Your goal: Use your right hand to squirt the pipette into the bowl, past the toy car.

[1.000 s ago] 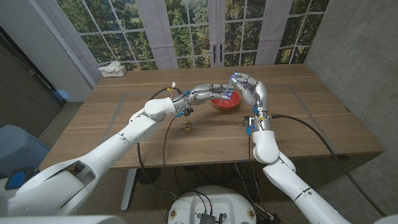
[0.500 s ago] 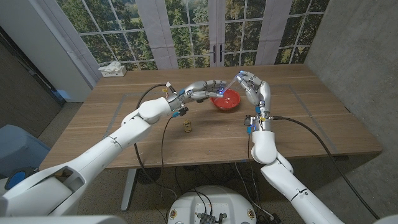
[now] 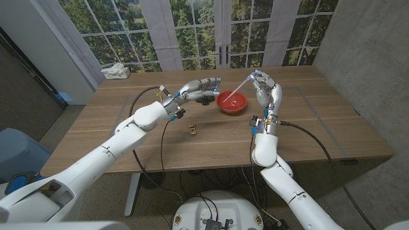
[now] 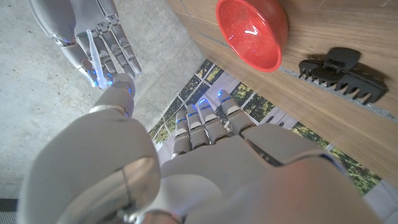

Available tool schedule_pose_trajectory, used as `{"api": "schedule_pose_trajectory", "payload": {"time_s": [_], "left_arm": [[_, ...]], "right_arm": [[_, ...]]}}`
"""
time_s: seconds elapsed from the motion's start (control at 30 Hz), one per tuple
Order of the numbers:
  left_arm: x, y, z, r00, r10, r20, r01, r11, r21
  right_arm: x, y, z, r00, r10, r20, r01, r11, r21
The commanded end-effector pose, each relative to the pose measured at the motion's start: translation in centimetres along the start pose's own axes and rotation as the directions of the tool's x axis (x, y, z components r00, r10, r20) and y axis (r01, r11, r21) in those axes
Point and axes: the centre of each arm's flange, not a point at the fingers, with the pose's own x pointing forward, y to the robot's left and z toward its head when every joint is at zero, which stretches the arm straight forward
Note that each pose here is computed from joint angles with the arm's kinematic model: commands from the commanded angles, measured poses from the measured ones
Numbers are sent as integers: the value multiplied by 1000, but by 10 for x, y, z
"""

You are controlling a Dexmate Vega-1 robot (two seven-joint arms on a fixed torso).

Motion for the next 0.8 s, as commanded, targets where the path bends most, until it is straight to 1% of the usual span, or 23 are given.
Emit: {"api": "schedule_pose_trajectory", "payload": {"time_s": [0.03, 0.1, 0.2, 0.23, 0.33, 0.37, 0.43, 0.5, 0.57, 0.8], "left_arm": [[-19, 8, -7, 998, 41, -52, -43, 998, -43], [-17, 7, -9, 999, 24, -44, -27, 997, -75], [-11, 6, -9, 999, -23, -26, 20, 994, -103], [-9, 6, -8, 999, -37, -21, 35, 994, -104], [-3, 5, -6, 997, -74, 0, 74, 990, -118], [-1, 5, -5, 997, -78, 5, 78, 990, -119], [2, 5, -4, 996, -87, 10, 88, 989, -115], [5, 4, -2, 996, -93, 12, 94, 990, -107], [8, 4, 1, 995, -96, 11, 97, 992, -81], [17, 5, 13, 995, -95, 4, 95, 995, 24]], "right_arm": [[2, 9, -4, 998, -60, 36, 63, 995, -80], [1, 13, -1, 995, -63, 81, 74, 987, -141], [-2, 18, 4, 990, -36, 137, 65, 974, -217], [-3, 20, 4, 989, -23, 144, 57, 970, -236], [-4, 22, 5, 989, -2, 150, 40, 967, -252], [-5, 23, 5, 989, 4, 149, 34, 967, -254], [-7, 24, 5, 986, -3, 165, 49, 961, -272], [-8, 25, 6, 985, 8, 173, 41, 959, -280], [-9, 27, 7, 982, 3, 187, 53, 954, -295], [-12, 31, 8, 979, 28, 201, 37, 949, -313]]}}
